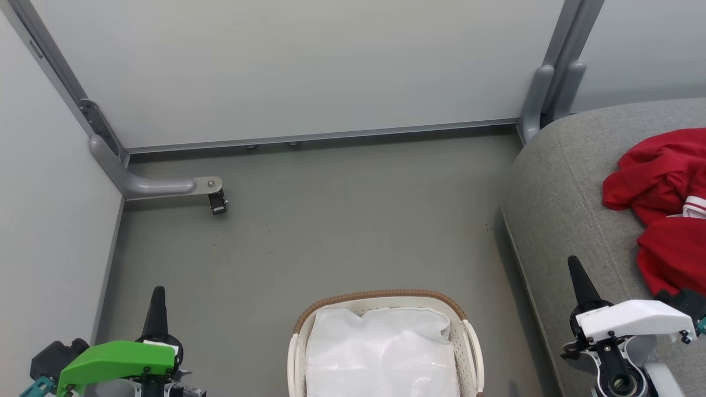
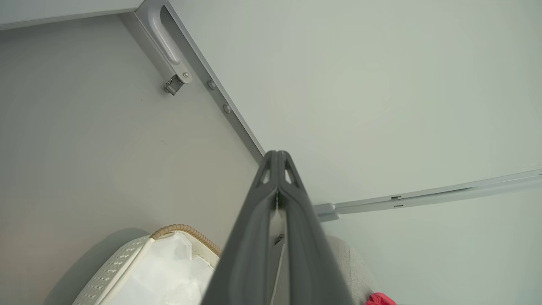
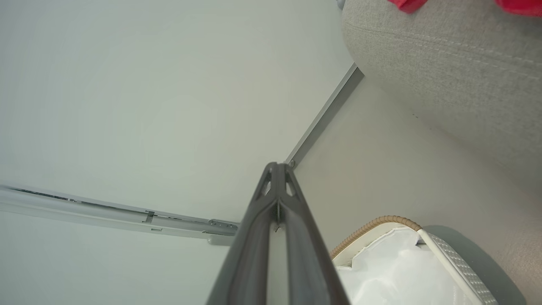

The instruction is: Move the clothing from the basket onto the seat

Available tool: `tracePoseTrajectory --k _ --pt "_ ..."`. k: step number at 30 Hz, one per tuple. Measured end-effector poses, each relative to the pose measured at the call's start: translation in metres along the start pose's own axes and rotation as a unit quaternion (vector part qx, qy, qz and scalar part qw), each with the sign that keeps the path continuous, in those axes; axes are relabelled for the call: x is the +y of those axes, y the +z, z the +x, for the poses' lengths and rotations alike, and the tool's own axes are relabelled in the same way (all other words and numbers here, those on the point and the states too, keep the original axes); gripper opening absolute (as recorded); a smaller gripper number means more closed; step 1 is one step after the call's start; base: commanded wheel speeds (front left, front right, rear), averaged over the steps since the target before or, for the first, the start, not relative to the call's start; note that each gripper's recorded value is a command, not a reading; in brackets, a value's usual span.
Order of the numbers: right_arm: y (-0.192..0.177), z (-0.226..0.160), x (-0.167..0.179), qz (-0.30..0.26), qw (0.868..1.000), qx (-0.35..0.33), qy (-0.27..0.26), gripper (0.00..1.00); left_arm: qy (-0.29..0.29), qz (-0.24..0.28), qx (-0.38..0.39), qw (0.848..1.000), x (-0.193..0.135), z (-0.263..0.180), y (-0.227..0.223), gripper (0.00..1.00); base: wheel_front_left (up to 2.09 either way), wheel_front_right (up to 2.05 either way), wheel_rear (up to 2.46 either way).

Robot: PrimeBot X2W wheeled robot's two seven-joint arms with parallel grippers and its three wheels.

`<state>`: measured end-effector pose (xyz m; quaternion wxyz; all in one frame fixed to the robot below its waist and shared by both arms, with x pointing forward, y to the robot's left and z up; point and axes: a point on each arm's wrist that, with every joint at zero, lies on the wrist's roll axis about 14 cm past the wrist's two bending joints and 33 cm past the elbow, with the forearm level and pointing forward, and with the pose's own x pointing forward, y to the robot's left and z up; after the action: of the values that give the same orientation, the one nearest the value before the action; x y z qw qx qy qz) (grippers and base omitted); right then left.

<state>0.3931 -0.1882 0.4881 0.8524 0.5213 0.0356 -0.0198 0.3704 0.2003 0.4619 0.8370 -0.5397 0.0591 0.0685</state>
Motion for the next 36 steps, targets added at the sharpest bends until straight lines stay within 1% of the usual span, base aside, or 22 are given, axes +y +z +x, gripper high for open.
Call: tracePoseTrajectory --k 18,36 --pt "0.007 -0.002 0.005 0.087 0.996 -0.005 0.01 0.0 -0.028 -0.078 0.0 0.997 -0.016 0.003 0.007 0.0 0.0 0.0 0.0" --pt "0.014 -0.004 0.012 0.16 0.987 -0.009 0.025 0.0 -0.056 -0.144 0.004 0.988 -0.031 0.005 0.012 0.0 0.0 0.0 0.0"
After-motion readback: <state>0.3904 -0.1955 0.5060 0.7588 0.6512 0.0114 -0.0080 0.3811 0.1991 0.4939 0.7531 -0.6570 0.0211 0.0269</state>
